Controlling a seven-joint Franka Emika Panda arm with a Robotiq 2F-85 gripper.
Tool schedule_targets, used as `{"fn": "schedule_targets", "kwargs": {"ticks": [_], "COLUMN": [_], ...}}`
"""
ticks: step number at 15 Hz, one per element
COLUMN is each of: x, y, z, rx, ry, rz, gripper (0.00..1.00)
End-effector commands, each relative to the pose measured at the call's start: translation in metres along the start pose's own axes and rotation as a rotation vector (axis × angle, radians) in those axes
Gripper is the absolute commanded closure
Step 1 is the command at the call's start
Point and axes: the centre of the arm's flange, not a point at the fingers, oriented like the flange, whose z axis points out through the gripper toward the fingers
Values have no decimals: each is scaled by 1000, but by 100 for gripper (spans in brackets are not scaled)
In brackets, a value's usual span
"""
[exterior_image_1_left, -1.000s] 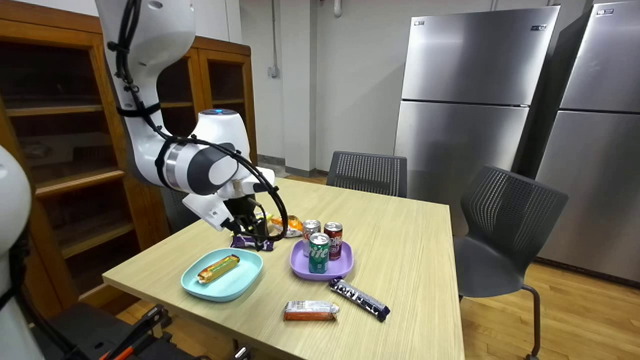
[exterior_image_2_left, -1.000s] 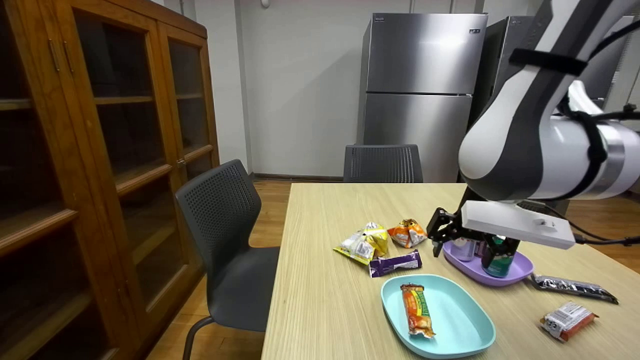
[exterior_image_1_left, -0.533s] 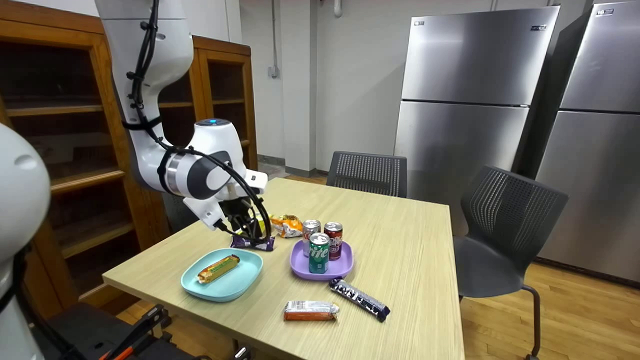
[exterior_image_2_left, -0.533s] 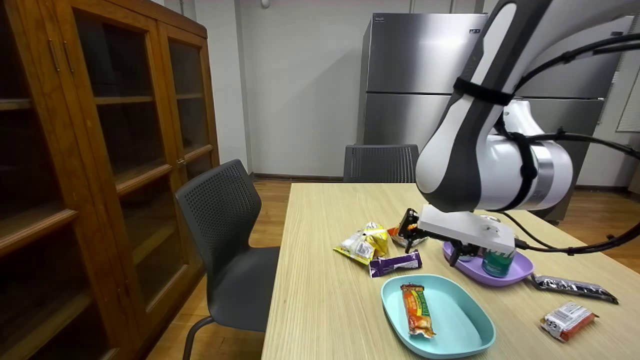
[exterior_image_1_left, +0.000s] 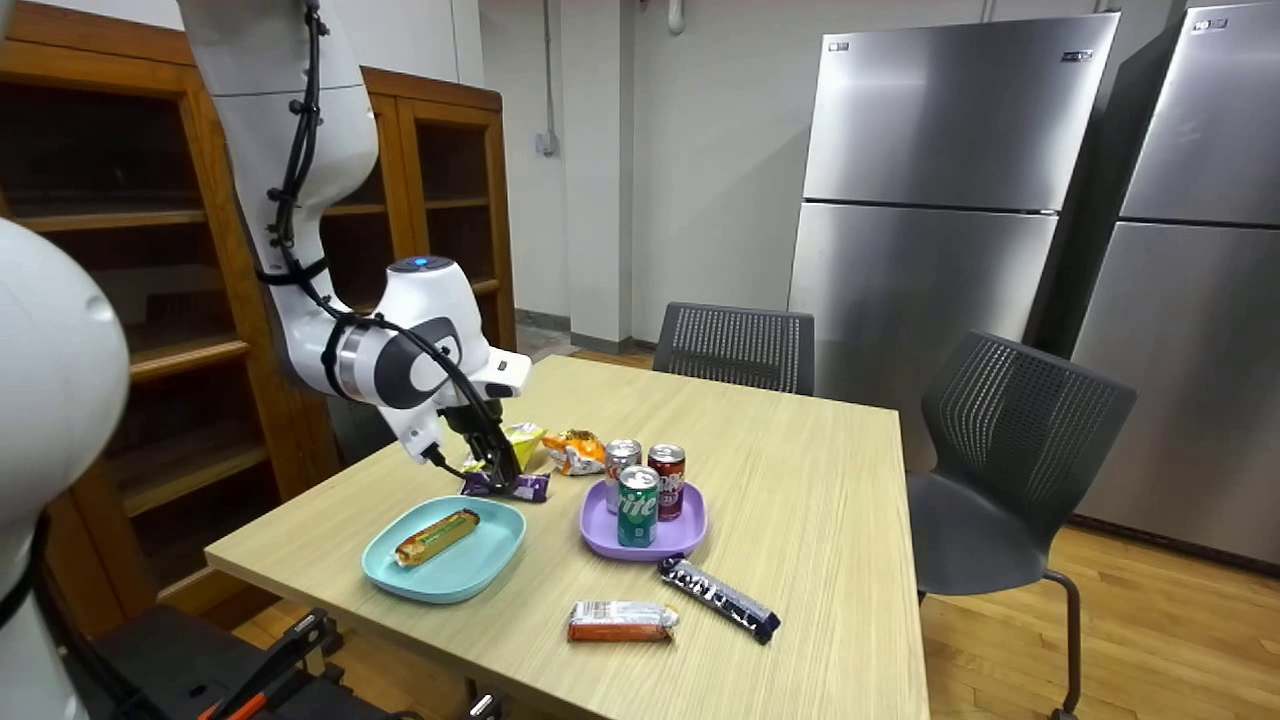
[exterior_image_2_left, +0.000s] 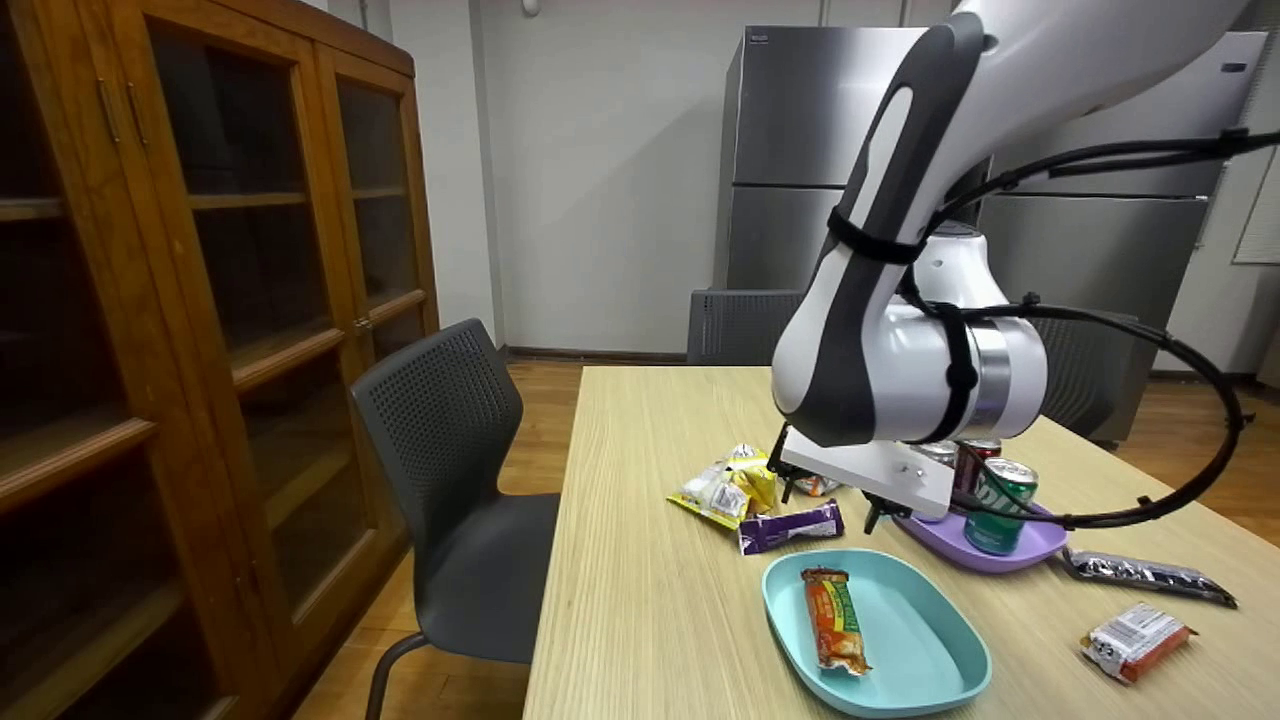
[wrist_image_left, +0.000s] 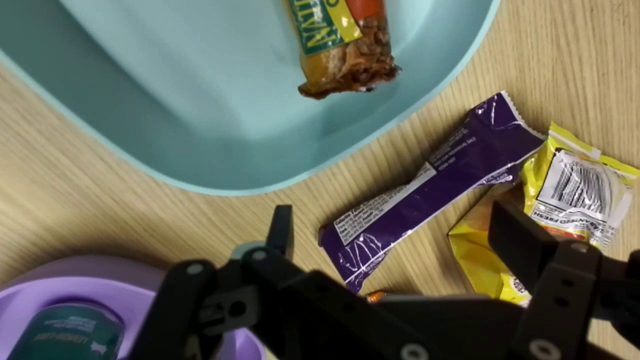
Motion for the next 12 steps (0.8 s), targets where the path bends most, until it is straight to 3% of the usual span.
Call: {"fn": "schedule_targets", "kwargs": {"ticks": [1, 12], "x": [8, 20], "y": [-16, -40], "z": [14, 44], "rx": [-9, 1], "ry": [35, 52], "rz": [58, 132], "gripper": [0, 0]}}
